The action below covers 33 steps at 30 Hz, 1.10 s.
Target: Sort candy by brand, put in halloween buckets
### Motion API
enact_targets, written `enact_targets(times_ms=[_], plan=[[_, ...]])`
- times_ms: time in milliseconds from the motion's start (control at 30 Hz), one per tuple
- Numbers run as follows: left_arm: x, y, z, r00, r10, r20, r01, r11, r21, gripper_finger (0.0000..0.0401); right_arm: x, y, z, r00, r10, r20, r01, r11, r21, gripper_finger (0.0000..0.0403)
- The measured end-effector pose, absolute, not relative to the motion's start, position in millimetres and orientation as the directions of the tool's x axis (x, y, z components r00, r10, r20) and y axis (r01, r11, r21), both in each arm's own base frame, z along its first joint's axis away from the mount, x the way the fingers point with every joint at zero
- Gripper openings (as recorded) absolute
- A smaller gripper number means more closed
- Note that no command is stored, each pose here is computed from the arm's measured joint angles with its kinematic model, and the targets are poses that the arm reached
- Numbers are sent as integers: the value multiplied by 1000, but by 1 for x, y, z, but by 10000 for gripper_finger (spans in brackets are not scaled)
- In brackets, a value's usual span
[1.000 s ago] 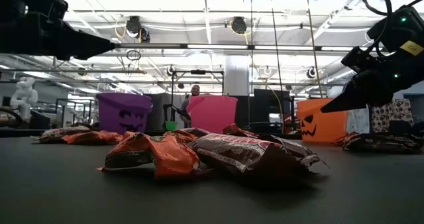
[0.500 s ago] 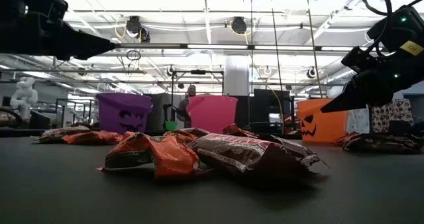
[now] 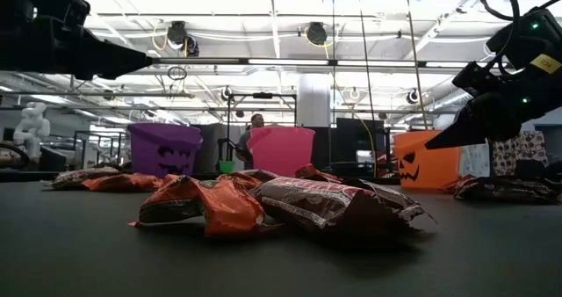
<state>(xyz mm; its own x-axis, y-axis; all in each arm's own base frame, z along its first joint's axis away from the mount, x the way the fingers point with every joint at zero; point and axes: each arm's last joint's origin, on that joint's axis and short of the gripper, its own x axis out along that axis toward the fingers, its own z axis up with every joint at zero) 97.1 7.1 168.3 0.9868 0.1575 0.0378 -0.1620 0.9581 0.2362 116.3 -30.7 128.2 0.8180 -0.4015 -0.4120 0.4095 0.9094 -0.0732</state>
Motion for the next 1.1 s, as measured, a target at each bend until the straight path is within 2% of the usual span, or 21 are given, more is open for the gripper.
enact_targets(times_ms=[1100], plan=[[97, 7, 168, 987, 158, 39, -162, 958, 236, 194, 117, -31, 131, 830, -407, -382, 414, 908, -67, 0]])
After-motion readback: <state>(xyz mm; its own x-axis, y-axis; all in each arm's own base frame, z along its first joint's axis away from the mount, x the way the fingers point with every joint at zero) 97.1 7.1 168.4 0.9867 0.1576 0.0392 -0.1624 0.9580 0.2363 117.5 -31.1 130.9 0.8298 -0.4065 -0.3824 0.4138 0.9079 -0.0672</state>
